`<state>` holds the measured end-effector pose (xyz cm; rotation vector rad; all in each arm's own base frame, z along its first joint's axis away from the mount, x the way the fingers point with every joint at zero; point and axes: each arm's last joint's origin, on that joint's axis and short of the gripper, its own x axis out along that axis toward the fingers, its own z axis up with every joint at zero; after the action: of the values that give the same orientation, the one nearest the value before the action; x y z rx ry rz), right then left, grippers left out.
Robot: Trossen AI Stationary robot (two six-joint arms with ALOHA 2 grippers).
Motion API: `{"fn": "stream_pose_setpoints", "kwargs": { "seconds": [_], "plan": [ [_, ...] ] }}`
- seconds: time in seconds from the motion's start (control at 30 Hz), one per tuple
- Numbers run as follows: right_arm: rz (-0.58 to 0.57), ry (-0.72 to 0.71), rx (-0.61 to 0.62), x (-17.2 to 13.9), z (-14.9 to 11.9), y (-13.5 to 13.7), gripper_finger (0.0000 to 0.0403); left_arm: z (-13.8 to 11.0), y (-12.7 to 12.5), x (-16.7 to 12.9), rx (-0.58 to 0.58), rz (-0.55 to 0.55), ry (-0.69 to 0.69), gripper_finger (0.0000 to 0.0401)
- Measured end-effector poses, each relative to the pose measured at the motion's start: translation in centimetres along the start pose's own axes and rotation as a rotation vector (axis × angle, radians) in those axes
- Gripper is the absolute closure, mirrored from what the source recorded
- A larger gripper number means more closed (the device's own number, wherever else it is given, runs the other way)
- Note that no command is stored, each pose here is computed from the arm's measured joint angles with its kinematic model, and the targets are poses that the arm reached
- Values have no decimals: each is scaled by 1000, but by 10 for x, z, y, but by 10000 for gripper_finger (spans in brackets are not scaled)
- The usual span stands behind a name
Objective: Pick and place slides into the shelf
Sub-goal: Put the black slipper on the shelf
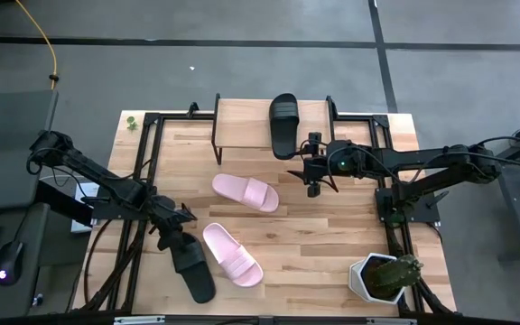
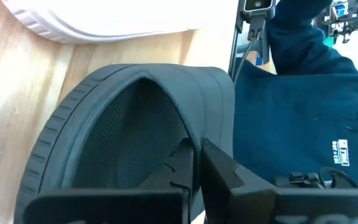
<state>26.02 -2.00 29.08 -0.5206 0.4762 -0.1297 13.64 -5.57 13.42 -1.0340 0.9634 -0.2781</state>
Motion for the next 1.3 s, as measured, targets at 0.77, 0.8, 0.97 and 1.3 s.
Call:
{"fn": "stream_pose_setpoints", "kwargs": {
  "seconds": [0.77, 0.8, 0.97, 1.3],
  "plan": [
    [-2, -4, -2, 0, 0, 0, 182, 5, -16, -2, 13, -143, 16, 397],
    [-1, -5, -2, 0, 0, 0, 182, 6, -18, -2, 19, -151, 15, 397],
    [1, -9, -2, 0, 1, 0, 182, 15, -41, -7, 88, -212, -8, 397],
    [32, -82, -55, -1, 8, 3, 182, 31, -89, -29, 271, -117, -40, 396]
  ]
}}
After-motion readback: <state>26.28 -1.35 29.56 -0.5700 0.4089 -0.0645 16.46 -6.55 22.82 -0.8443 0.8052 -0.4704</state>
